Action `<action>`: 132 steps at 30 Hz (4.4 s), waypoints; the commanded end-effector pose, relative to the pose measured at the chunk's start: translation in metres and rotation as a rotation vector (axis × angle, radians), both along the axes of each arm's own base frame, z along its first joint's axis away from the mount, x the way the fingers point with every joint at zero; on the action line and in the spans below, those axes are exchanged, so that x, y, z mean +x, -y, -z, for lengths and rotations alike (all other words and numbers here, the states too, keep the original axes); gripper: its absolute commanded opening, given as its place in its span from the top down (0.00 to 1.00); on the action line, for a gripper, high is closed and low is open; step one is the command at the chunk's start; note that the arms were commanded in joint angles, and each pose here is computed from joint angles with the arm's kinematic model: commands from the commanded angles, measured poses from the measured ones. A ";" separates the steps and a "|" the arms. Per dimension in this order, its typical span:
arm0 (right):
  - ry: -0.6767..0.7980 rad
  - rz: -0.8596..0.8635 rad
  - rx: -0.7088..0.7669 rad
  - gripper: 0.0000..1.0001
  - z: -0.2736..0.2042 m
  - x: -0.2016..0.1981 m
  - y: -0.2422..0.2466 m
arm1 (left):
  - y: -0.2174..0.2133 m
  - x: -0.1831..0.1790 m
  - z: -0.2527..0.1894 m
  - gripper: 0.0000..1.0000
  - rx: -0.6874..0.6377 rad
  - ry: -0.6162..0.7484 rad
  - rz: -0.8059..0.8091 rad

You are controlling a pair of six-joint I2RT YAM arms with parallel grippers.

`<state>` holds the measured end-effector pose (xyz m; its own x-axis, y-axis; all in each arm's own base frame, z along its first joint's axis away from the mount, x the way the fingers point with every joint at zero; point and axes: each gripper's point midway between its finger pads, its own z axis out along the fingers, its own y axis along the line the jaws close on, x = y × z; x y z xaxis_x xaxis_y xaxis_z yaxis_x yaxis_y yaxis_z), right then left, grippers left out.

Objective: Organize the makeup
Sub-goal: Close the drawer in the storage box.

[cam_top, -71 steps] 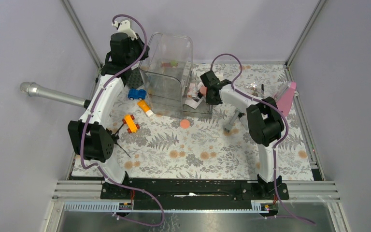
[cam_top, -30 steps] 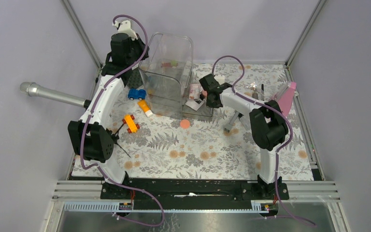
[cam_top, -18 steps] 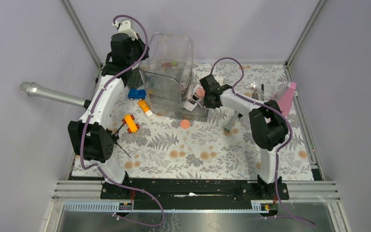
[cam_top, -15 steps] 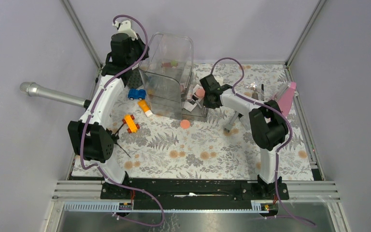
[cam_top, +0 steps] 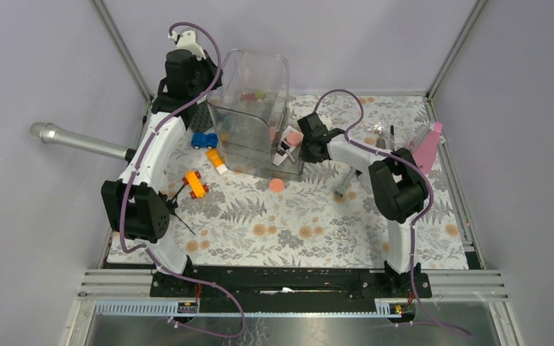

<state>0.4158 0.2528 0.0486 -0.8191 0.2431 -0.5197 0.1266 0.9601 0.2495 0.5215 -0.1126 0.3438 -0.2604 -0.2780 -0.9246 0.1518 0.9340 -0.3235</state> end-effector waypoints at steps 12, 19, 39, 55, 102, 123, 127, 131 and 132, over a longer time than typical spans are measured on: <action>0.158 -0.040 0.172 0.62 -0.059 0.010 -0.025 | 0.010 -0.017 0.041 1.00 0.035 -0.134 0.031; 0.202 -0.029 0.139 0.57 -0.076 0.007 0.006 | 0.011 -0.018 0.040 1.00 0.037 -0.132 0.034; 0.117 0.011 -0.029 0.36 -0.064 -0.028 0.111 | 0.007 -0.025 0.031 0.90 0.086 -0.117 0.042; 0.175 -0.058 -0.005 0.31 -0.069 -0.034 0.106 | 0.012 -0.027 0.040 0.89 0.096 -0.133 0.065; 0.234 0.163 0.060 0.38 -0.044 -0.055 0.072 | 0.019 -0.031 0.051 0.90 0.125 -0.138 0.066; 0.231 -0.002 -0.070 0.36 -0.051 -0.030 0.060 | 0.025 -0.031 0.054 0.91 0.112 -0.145 0.088; 0.206 -0.018 -0.070 0.36 -0.042 -0.026 0.054 | 0.025 -0.031 0.054 0.91 0.111 -0.146 0.092; 0.184 -0.021 -0.063 0.37 -0.034 -0.021 0.048 | 0.027 -0.031 0.053 0.91 0.107 -0.145 0.099; 0.179 -0.019 -0.064 0.37 -0.032 -0.021 0.047 | 0.027 -0.031 0.054 0.91 0.107 -0.146 0.098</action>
